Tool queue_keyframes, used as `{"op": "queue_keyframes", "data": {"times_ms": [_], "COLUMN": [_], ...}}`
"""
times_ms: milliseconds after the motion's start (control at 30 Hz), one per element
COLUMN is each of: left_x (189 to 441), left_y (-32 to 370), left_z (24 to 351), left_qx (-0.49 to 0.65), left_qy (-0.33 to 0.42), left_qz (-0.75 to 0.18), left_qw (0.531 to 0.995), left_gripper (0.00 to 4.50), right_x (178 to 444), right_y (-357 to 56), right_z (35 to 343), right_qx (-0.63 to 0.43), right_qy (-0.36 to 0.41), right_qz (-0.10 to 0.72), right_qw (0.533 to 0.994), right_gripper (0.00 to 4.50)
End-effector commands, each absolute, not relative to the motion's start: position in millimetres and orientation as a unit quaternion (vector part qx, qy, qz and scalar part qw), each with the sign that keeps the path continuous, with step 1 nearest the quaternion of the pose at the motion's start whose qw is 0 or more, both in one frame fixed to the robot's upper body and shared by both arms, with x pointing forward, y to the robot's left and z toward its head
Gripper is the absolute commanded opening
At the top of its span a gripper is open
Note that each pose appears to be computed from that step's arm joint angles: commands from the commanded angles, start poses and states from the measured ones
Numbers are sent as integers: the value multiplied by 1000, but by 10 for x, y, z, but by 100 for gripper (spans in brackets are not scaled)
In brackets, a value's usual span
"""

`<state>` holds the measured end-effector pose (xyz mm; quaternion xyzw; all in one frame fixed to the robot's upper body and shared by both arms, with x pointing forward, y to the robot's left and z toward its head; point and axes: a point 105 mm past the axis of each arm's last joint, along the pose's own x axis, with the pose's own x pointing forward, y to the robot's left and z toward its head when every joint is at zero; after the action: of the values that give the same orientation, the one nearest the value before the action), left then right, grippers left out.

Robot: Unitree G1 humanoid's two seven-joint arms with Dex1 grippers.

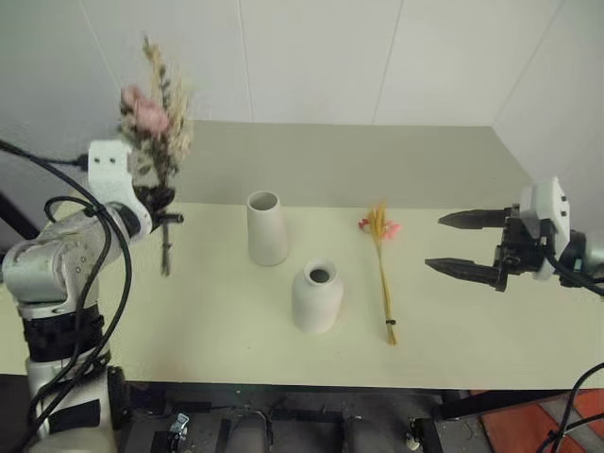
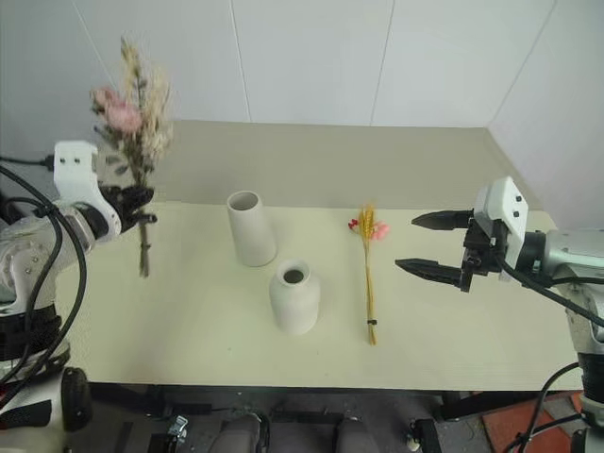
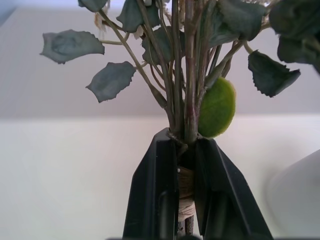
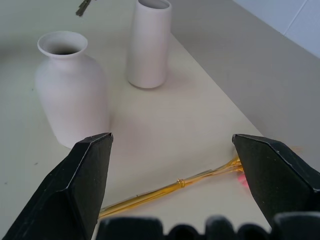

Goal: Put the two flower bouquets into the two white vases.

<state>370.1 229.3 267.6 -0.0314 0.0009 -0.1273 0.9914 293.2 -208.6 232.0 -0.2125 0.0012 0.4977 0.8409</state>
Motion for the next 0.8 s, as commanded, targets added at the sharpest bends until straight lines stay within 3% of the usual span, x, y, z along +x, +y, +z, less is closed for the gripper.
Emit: {"op": "queue_keyframes", "data": {"times_ms": [33, 367, 800], "left_x": [3674, 3727, 4007], "left_y": [2031, 1648, 1239], "left_z": [3189, 3872, 3469], "left_qx": [-44, -101, -64], "left_qy": [-110, -213, -161], "left_qz": [-233, -396, -442], "left_qw": [965, 887, 880], "left_gripper": [13, 13, 13], "right_x": [2948, 2930, 2777], "right_y": [-2037, -1991, -2038], "right_z": [2411, 2370, 2368], "right_qx": [-222, -214, -211], "right_qy": [-20, -28, -34], "right_qz": [493, 481, 454], "right_qw": [841, 850, 865], "right_gripper": [450, 450, 450]}}
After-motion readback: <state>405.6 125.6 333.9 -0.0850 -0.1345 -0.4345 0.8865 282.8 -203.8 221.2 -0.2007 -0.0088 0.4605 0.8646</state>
